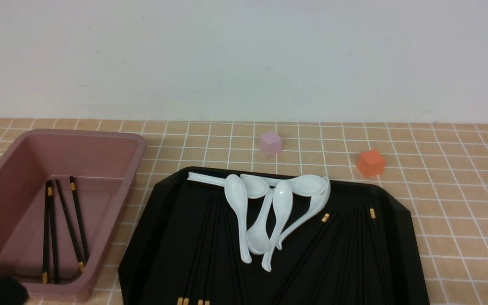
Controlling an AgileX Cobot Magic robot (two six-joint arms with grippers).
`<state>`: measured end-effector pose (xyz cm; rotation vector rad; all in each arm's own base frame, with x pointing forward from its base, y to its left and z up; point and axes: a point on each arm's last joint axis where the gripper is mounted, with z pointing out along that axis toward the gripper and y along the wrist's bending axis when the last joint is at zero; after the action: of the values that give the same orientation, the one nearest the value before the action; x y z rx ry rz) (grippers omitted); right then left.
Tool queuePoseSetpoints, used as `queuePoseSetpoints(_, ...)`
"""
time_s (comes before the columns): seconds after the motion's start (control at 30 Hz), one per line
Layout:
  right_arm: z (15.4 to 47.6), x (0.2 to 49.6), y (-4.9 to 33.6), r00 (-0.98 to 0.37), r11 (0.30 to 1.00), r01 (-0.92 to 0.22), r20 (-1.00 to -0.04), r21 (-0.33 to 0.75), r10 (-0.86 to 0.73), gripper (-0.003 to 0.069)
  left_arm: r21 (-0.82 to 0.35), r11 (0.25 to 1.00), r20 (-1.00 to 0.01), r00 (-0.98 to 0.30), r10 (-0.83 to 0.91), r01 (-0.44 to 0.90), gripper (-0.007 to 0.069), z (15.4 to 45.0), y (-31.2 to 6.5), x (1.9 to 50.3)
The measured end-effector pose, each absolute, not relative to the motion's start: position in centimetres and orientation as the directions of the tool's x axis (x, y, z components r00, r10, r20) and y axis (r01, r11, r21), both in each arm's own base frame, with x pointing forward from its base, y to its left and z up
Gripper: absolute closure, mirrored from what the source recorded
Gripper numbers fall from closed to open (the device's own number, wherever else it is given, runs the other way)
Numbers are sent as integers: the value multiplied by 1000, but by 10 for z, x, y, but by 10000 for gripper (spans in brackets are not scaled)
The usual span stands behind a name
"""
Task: On brown tablecloth take chopsticks from black tray and put them in box.
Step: 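Reach over to the black tray and grasp a pair of chopsticks with the left gripper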
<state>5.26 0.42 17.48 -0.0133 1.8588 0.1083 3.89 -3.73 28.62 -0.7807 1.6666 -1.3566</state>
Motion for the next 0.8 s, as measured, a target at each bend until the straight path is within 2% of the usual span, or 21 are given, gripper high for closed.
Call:
queuePoseSetpoints(0.03,175,53,4,-287,996,-65,-957,68,47,419,-948,320,-283,-487,-827,7,638,297,-38,45)
queuePoseSetpoints(0.07,175,53,4,-287,996,-65,-957,68,47,419,-941,337,-292,-493,-819,-2,638,299,-39,47)
queuePoseSetpoints(0.1,175,53,4,-287,996,-65,-957,67,46,419,-867,491,-360,-569,-740,-89,638,309,-41,61)
queuePoseSetpoints(0.13,175,53,4,-287,996,-65,-957,67,46,419,-789,596,-387,-633,-671,-150,638,314,-40,71)
queuePoseSetpoints(0.2,175,53,4,-287,996,-65,-957,67,46,419,-653,720,-378,-725,-576,-232,638,313,-38,90)
queuePoseSetpoints(0.27,175,53,4,-287,996,-65,-957,67,46,419,-481,831,-310,-833,-459,-279,638,312,-36,117)
queuePoseSetpoints(0.33,175,53,4,-287,996,-65,-957,67,46,419,-416,869,-276,-873,-402,-268,638,313,-36,132)
queuePoseSetpoints(0.37,175,53,4,-287,996,-65,-957,67,46,419,-384,885,-223,-904,-366,-264,638,308,-39,150)
queuePoseSetpoints(0.57,175,53,4,-287,996,-65,-957,67,46,419,-334,933,-80,-982,-168,-133,638,275,-83,202)
queuePoseSetpoints(0.7,175,53,4,-287,996,-65,-957,67,46,419,-234,971,-56,-997,-61,-47,638,248,-124,224)
queuePoseSetpoints(0.8,175,53,4,-287,996,-65,-957,67,46,419,-163,987,-101,-994,-35,-19,636,233,-150,235)
